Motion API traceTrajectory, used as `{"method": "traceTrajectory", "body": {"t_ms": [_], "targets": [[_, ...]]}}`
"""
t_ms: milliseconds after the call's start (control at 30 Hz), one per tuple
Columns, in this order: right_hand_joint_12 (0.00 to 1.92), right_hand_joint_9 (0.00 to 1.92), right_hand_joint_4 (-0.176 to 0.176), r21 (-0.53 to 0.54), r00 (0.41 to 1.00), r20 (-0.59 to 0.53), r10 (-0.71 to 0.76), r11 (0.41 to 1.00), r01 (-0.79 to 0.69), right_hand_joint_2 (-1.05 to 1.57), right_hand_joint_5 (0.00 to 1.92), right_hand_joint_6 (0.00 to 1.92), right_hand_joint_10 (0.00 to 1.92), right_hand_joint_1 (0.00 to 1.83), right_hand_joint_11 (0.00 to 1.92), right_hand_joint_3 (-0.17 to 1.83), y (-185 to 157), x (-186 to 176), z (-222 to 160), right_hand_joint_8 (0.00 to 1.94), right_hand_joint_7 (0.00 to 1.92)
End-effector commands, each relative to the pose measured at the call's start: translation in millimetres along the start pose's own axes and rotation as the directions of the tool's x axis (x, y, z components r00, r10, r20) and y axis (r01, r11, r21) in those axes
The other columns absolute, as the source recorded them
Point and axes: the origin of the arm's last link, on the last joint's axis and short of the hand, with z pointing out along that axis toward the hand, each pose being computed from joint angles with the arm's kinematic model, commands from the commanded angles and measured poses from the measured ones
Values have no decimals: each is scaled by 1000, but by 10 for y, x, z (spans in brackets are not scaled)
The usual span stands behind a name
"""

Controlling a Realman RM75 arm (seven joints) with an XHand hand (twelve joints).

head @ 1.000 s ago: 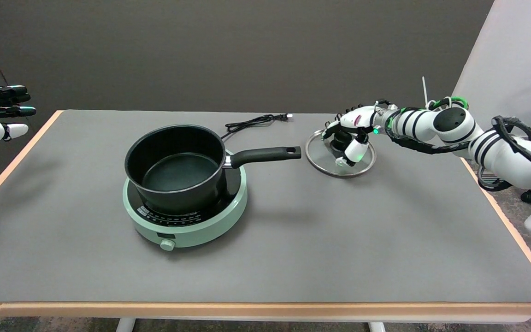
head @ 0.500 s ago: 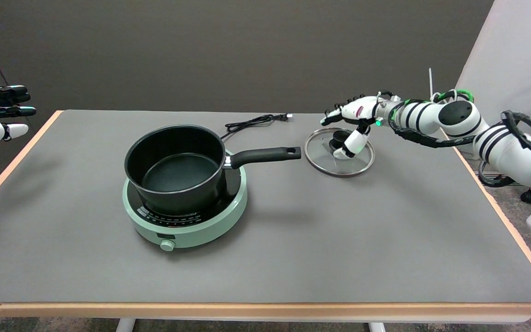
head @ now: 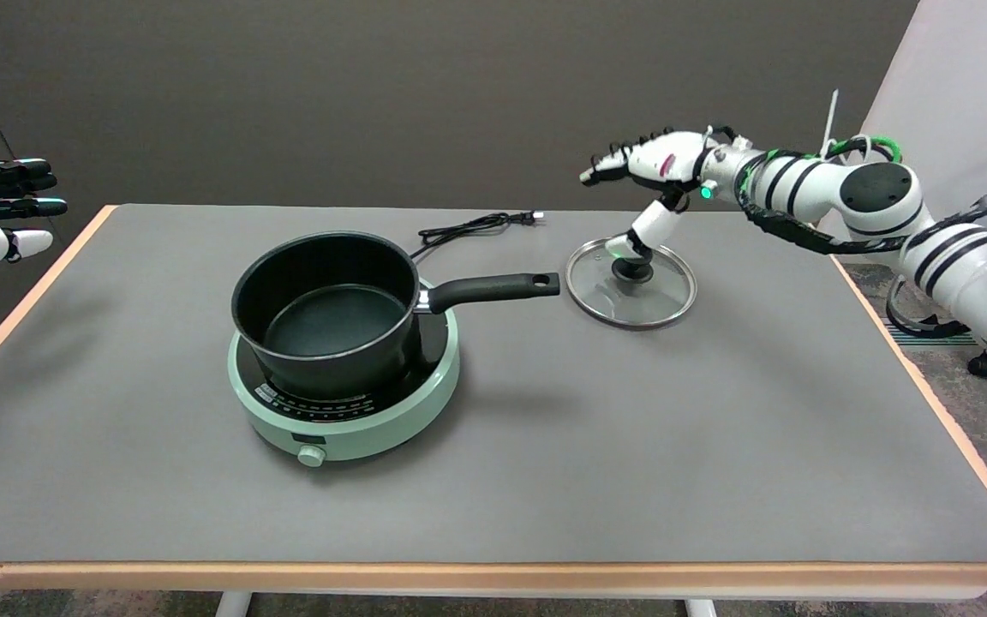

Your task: Place the pot lid onto the table.

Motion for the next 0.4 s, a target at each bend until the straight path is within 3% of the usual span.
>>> {"method": "traceTrajectory", "body": {"t_ms": [33, 233, 400], "targets": [[588, 314, 159, -15, 943, -312, -115, 993, 117, 365, 277, 158, 201, 511, 318, 901, -210, 768, -595, 141, 260], [605, 389, 175, -138, 905, -356, -232, 971, 195, 407, 355, 169, 220, 527, 337, 930, -196, 791, -809, 155, 351], [624, 463, 176, -234, 864, -469, -181, 969, 76, 451, 411, 187, 249, 579, 364, 950, -182, 815, -1043, 174, 430]]}}
